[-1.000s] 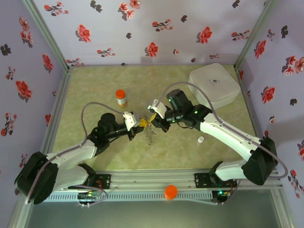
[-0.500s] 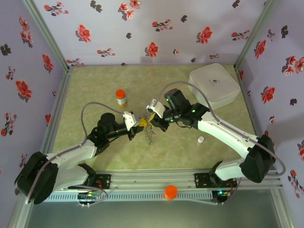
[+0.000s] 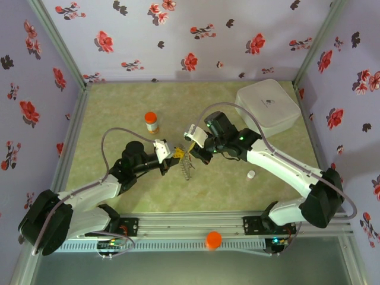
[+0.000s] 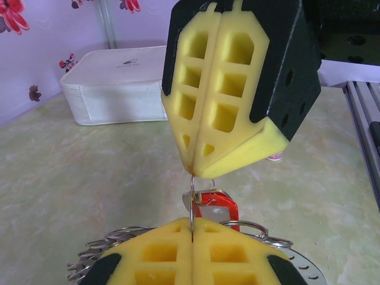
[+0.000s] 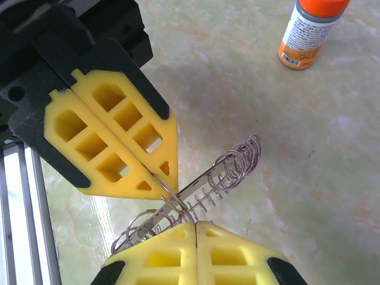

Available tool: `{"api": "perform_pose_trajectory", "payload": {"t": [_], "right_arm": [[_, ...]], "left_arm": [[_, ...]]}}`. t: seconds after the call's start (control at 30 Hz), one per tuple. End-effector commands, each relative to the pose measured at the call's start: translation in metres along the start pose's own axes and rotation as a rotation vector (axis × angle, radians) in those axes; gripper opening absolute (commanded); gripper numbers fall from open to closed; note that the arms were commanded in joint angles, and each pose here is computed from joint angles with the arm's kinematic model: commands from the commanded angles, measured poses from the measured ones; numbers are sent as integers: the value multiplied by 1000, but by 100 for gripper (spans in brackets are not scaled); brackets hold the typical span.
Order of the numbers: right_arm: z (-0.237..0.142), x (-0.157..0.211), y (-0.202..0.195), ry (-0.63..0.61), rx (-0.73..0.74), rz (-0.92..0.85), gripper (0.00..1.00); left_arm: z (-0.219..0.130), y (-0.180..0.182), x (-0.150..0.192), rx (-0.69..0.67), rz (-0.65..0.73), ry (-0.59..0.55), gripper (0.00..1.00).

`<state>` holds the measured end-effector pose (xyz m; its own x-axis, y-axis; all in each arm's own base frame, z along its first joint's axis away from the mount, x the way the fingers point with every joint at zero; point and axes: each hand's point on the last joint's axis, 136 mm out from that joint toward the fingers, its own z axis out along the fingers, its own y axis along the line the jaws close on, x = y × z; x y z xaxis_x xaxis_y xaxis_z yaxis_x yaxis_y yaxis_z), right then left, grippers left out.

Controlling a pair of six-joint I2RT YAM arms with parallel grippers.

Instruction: Put the keys on the keyring

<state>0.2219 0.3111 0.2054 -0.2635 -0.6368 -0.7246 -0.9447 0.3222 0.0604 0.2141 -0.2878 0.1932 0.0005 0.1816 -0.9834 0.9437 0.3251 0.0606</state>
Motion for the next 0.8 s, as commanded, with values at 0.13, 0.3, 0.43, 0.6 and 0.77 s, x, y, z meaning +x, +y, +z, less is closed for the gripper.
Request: {"api": "perform_pose_trajectory", "payload": {"t": [0.13,0.3,0.43,0.6,0.77], "right_arm": [[6,0,-4,9,9,-10,0],[3,-6,2,-39,-17,-21,0],[-1,-8,0,-55,1,-11,15],[-20,-19,-4,-175,-10,52,37],[-46,-34,-4,-346,-60,80,49]], "left_arm": [[-6,-5,-30,12,101,-134,0],[-6,-5,-31,10,113,-148,0],[-6,-4,-33,8,112,-160,0],[-8,-5,-35,6,112,-173,0],[-8,-5,-38,12,104,-184,0]]}}
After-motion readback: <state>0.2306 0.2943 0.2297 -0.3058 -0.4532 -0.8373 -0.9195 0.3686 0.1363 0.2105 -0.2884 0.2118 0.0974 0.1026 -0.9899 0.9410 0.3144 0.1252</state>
